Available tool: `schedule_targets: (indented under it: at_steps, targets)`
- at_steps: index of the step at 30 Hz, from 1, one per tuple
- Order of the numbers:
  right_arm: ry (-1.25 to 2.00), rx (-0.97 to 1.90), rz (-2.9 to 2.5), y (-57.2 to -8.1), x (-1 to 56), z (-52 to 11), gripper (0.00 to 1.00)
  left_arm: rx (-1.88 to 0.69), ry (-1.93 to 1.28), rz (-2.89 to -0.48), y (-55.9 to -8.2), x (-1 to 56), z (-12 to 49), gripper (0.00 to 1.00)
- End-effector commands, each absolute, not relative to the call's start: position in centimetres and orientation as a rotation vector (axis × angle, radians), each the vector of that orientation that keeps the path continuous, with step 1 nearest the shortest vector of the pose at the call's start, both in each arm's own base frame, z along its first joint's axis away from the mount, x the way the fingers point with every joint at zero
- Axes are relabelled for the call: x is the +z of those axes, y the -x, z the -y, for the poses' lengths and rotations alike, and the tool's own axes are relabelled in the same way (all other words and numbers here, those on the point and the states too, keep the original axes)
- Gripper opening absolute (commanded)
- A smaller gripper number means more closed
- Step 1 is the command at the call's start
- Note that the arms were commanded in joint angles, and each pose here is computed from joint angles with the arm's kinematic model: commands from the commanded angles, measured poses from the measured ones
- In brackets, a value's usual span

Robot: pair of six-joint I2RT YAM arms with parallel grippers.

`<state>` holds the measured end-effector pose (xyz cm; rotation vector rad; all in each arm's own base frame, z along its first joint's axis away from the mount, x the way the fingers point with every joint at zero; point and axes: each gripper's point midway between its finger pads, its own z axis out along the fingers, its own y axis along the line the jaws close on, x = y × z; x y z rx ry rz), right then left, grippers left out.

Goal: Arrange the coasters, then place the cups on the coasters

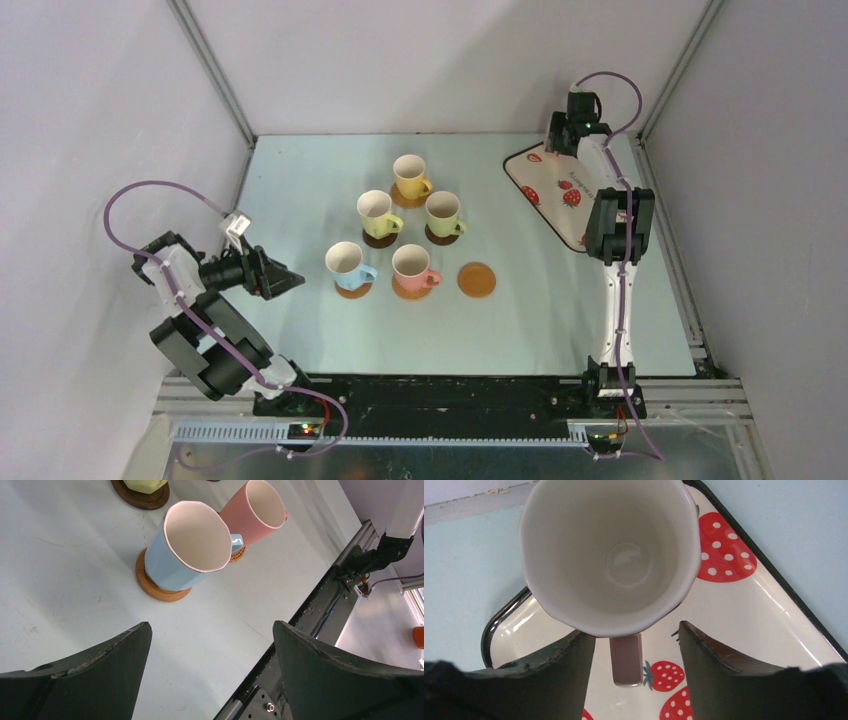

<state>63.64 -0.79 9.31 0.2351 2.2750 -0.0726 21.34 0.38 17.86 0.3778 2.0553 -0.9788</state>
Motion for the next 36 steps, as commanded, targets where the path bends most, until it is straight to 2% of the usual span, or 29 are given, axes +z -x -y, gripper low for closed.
schedule_targets:
  at_steps: [1, 2, 3, 4, 5, 7, 19, 29, 34, 36]
  targets:
    - [-0.218, -0.078, -2.225, -64.9, 10.9, 0.3, 0.55, -0.982, -0.366, -2.019, -21.7, 19.1, -0.5, 0.98]
    - [-0.21, -0.071, -2.227, -64.9, 10.9, 0.1, 0.49, -0.981, -0.365, -2.019, -21.7, 19.1, -0.5, 0.98]
    - [-0.196, -0.062, -2.228, -64.9, 11.0, -0.2, 0.36, -0.982, -0.364, -2.02, -21.7, 19.1, -0.5, 0.98]
    - [-0.187, -0.058, -2.228, -64.8, 11.2, -0.5, 0.3, -0.982, -0.365, -2.02, -21.7, 19.1, -0.5, 0.98]
    - [-0.176, -0.055, -2.229, -64.8, 11.4, -0.5, 0.17, -0.982, -0.364, -2.019, -21.7, 19.1, -0.5, 0.98]
    - [-0.165, -0.052, -2.228, -64.5, 11.8, -0.8, 0.02, -0.982, -0.364, -2.019, -21.7, 19.1, -0.5, 0.98]
    - [-0.026, -0.048, -2.122, -61.7, 19.1, -2.0, 0.0, -0.971, -0.372, -2.016, -21.6, 19.3, -0.4, 0.98]
    - [0.185, -0.076, -2.025, -56.4, 26.3, -5.0, 0.0, -0.958, -0.381, -2.013, -21.5, 19.4, -0.2, 0.98]
    - [0.269, 0.09, -1.984, -52.6, 28.6, -7.6, 0.0, -0.955, -0.382, -2.011, -21.4, 19.5, -0.2, 0.98]
    - [0.339, 0.173, -1.983, -50.6, 27.7, -9.2, 0.0, -0.955, -0.382, -2.011, -21.4, 19.5, -0.2, 0.98]
